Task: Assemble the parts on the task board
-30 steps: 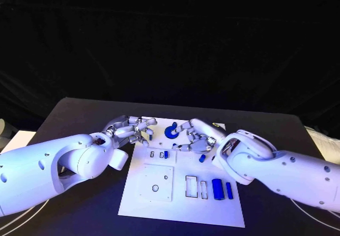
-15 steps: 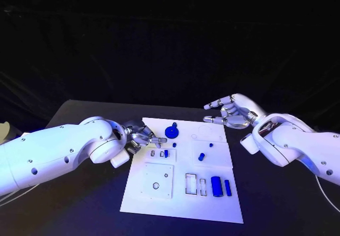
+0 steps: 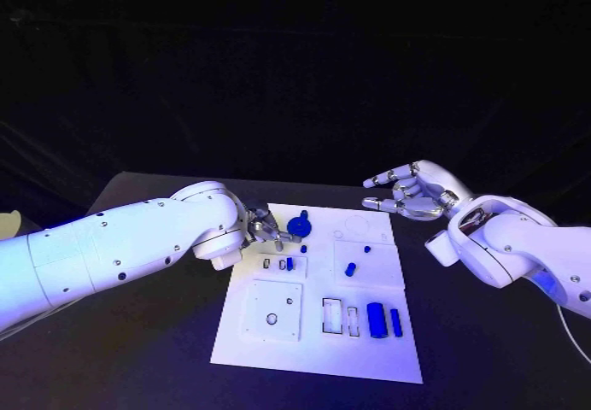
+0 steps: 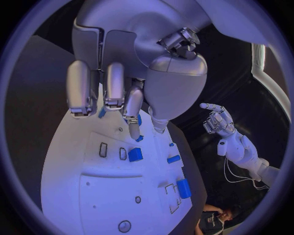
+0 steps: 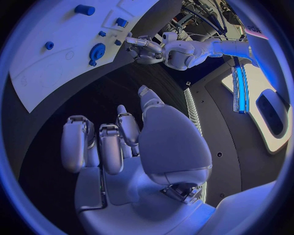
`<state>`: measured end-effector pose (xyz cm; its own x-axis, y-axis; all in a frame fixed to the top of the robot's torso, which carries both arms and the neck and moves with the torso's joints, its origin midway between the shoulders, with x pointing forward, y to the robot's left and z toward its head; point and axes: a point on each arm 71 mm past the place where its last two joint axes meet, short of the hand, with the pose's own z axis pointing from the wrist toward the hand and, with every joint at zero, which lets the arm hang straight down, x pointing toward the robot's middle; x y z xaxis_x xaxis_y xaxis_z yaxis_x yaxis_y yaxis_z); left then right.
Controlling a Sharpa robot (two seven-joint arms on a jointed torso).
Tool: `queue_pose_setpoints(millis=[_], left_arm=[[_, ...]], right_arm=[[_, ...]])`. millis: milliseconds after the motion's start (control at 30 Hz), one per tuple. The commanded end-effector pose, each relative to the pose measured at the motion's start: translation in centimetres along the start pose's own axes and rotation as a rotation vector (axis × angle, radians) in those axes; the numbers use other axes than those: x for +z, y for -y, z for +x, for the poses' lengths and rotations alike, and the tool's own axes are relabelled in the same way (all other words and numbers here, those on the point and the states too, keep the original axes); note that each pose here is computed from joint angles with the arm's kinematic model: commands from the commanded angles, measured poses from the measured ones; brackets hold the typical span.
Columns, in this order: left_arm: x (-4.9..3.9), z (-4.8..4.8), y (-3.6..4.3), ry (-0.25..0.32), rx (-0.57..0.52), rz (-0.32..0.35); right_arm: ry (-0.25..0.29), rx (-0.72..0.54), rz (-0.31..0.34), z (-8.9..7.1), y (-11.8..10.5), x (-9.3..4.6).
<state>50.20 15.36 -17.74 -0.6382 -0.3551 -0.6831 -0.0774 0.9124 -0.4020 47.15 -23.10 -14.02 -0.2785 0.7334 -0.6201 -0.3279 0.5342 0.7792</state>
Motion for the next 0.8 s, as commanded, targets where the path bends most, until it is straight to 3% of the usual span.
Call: queue_pose_setpoints(millis=[33,400,800], left_arm=[[0.24,0.02,-0.03,-0.027,0.107,-0.073],[1.04,0.54,0.96,-0.091,0.203,-0.089],[1.49,0.95,1.48,-0.115,0.236,-0.093]], right_arm=[[-0.020,-0.004,0.010,0.2,0.1,0.0],[-0.030,-0.005,0.025,0.4,0.3,0.1],[-0.038,-0.006,0.029,0.5,0.3,0.2]])
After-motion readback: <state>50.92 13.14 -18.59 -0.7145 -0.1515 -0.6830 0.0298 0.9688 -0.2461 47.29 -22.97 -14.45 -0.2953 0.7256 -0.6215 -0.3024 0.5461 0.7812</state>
